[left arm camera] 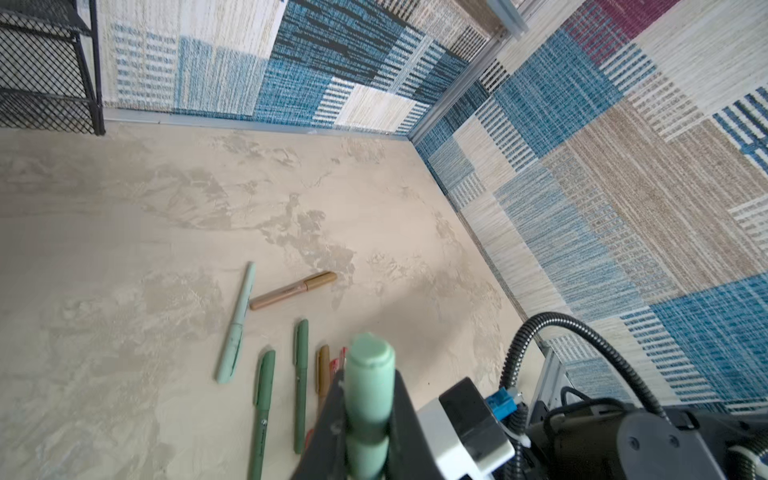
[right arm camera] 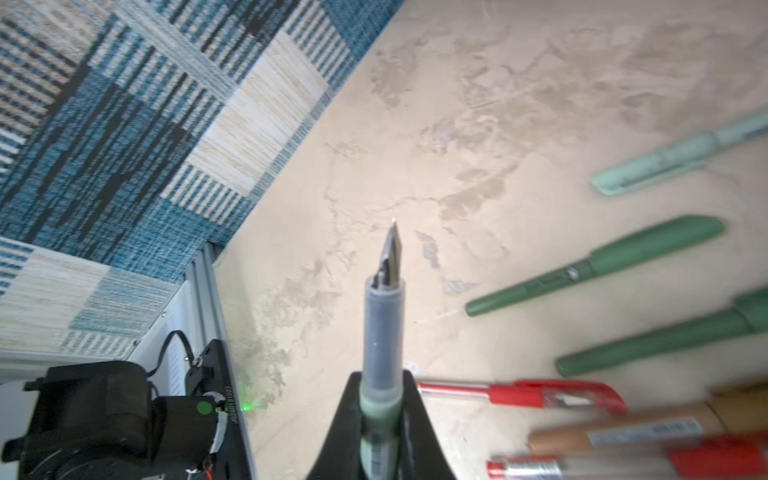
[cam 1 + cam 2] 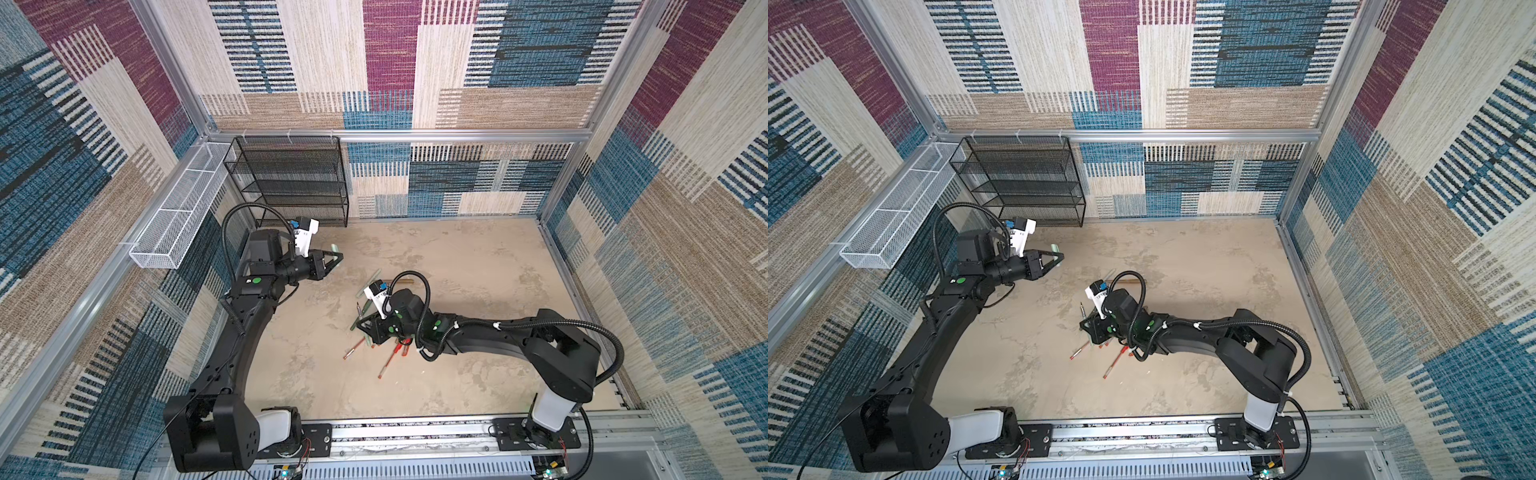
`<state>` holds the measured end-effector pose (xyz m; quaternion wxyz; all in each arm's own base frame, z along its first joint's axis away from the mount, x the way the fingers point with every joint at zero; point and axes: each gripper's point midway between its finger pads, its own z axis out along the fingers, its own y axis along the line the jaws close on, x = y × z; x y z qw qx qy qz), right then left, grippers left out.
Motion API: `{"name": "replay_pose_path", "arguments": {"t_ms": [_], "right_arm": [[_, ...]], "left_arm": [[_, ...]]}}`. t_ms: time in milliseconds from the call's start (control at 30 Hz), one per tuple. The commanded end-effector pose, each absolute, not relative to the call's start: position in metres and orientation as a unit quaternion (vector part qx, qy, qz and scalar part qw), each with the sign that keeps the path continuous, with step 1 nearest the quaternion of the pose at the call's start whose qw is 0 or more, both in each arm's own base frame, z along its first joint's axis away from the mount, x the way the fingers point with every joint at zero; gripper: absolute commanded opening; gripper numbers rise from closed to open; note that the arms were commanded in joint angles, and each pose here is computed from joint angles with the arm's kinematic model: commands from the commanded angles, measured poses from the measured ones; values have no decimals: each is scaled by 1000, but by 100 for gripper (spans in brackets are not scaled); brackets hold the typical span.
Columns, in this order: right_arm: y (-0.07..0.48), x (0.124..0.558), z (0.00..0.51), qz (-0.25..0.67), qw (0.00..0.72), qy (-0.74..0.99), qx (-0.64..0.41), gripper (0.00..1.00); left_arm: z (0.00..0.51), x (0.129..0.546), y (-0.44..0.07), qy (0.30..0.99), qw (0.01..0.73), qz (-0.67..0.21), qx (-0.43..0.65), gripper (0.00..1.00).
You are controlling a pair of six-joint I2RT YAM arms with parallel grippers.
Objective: Open the pen caps
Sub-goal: 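Draw the right gripper back with the uncapped pen while the left holds the cap, then lower the cap onto the table with the left gripper and release it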
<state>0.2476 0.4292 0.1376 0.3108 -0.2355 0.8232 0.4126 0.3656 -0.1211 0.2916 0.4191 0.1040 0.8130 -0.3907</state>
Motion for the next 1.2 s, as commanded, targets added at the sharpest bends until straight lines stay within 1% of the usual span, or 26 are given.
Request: {"name": "replay_pose_path", "arguments": {"t_ms": [0,100,200,300,433,600,700,800,867,967,1100,1167], "right_arm": [[423,251,157,422,339,812,-219,0],[406,259,166,401,357,818,-205,0],[370,271,178,382,380,827,-160,0],[329,282,180,358,395,838,-117,0],[284,289,181,307,404,857,-90,0],[243,293,187,275,413,865,-71,0],[223,295,189,269,415,867,-57,0],[212,296,188,265,413,870,-56,0],[206,296,184,257,406,876,-52,0],[203,295,182,259,398,879,-50,0],[200,294,179,259,388,883,-41,0],[200,294,177,261,382,885,-42,0]], "left_arm": [[298,381,-105,820,437,-362,75,0],[279,392,-92,844,431,-309,82,0],[250,407,-70,877,416,-227,82,0],[212,419,-55,910,366,-173,89,0],[162,429,-35,941,306,-117,83,0],[115,438,-12,965,243,-51,81,0],[94,442,-3,974,211,-34,81,0],[80,445,-3,978,191,-35,78,0],[69,446,3,981,176,-19,79,0],[49,448,16,985,152,11,79,0],[36,454,22,989,132,15,69,0],[30,455,23,990,123,17,65,2]]}}
